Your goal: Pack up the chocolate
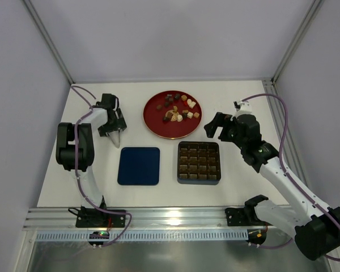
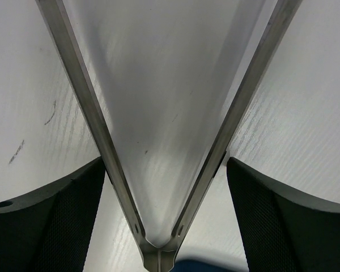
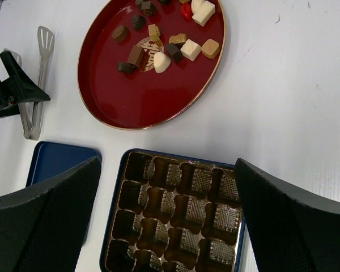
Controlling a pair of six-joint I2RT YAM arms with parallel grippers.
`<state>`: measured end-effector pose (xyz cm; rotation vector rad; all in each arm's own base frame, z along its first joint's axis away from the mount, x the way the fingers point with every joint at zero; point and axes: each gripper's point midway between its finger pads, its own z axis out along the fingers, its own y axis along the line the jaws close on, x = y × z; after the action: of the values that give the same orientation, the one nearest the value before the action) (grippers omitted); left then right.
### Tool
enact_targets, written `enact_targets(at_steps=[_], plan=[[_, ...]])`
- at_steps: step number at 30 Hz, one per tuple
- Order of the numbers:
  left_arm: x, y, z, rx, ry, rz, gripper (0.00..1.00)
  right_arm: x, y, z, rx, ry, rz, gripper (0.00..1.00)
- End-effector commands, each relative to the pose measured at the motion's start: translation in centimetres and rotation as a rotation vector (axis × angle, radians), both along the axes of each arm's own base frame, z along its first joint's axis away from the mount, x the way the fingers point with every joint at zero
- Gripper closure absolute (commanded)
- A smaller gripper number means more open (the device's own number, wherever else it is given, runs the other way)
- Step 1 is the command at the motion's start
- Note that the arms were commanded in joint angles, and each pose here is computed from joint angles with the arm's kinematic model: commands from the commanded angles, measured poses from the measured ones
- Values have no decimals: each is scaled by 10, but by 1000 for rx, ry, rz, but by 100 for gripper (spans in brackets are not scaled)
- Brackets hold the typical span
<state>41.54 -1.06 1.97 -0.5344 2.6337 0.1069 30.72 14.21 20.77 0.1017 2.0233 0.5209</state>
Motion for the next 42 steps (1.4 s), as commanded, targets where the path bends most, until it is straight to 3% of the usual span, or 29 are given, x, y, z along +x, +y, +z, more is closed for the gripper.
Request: enact_targets(at_steps=[1, 8, 22, 30, 33, 42], plan=[[-9, 0, -5, -4, 41, 33, 15, 0, 2, 17, 29, -59, 6, 0], [-9, 3, -5, 6, 33, 27, 21, -2, 2, 16, 28, -60, 10, 0], [-2, 9, -16, -32, 56, 16, 22, -2, 0, 14, 14, -55, 5, 0], [-6, 5, -14, -45, 62, 0, 34, -1, 0, 11, 12, -48, 4, 0], [-7, 9, -2, -26, 46, 8, 40, -1, 1, 11, 13, -47, 7, 0], [-9, 16, 58, 16, -30, -5, 47, 1, 0, 11, 11, -50, 3, 0]])
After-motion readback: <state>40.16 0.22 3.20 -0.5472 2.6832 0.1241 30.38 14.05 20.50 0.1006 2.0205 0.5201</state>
